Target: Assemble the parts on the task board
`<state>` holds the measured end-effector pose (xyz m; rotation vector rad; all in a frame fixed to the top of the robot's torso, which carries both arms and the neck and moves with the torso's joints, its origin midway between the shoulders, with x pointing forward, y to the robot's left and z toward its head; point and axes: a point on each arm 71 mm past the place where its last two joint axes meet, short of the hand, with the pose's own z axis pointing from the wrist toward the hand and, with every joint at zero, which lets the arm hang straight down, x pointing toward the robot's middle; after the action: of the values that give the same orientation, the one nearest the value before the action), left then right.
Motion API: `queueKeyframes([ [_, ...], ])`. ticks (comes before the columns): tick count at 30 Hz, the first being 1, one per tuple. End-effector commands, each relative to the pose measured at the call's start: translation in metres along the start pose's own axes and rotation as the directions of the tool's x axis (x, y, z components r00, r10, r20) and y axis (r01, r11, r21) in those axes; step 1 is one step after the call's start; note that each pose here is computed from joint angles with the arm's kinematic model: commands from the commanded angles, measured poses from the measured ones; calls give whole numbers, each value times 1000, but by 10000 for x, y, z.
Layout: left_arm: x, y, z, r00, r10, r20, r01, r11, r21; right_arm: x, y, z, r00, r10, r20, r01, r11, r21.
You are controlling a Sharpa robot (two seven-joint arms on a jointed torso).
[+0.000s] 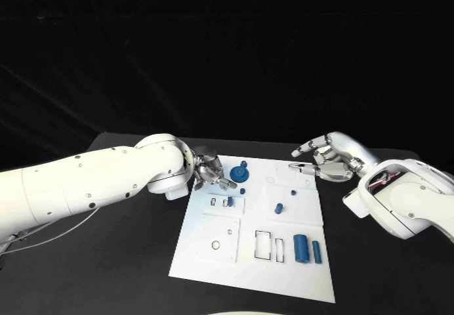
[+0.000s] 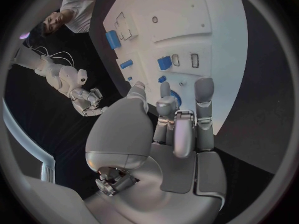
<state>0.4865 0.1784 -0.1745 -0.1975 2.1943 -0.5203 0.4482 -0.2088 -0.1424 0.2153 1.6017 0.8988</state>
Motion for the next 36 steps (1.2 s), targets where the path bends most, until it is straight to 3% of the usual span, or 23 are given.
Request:
queueKeyframes([
  [1, 14, 33, 23, 999, 44, -14, -46, 993, -107, -12, 5, 5, 1000, -2, 14, 2, 1000, -12],
  [12, 75, -52, 79, 995, 85, -50, -91, 986, -136, -28, 3, 9, 999, 0, 38, 1, 1000, -17],
  [36, 159, -175, 175, 987, 120, -103, -132, 983, -126, -23, 1, 24, 999, 1, 47, 0, 1000, -14],
])
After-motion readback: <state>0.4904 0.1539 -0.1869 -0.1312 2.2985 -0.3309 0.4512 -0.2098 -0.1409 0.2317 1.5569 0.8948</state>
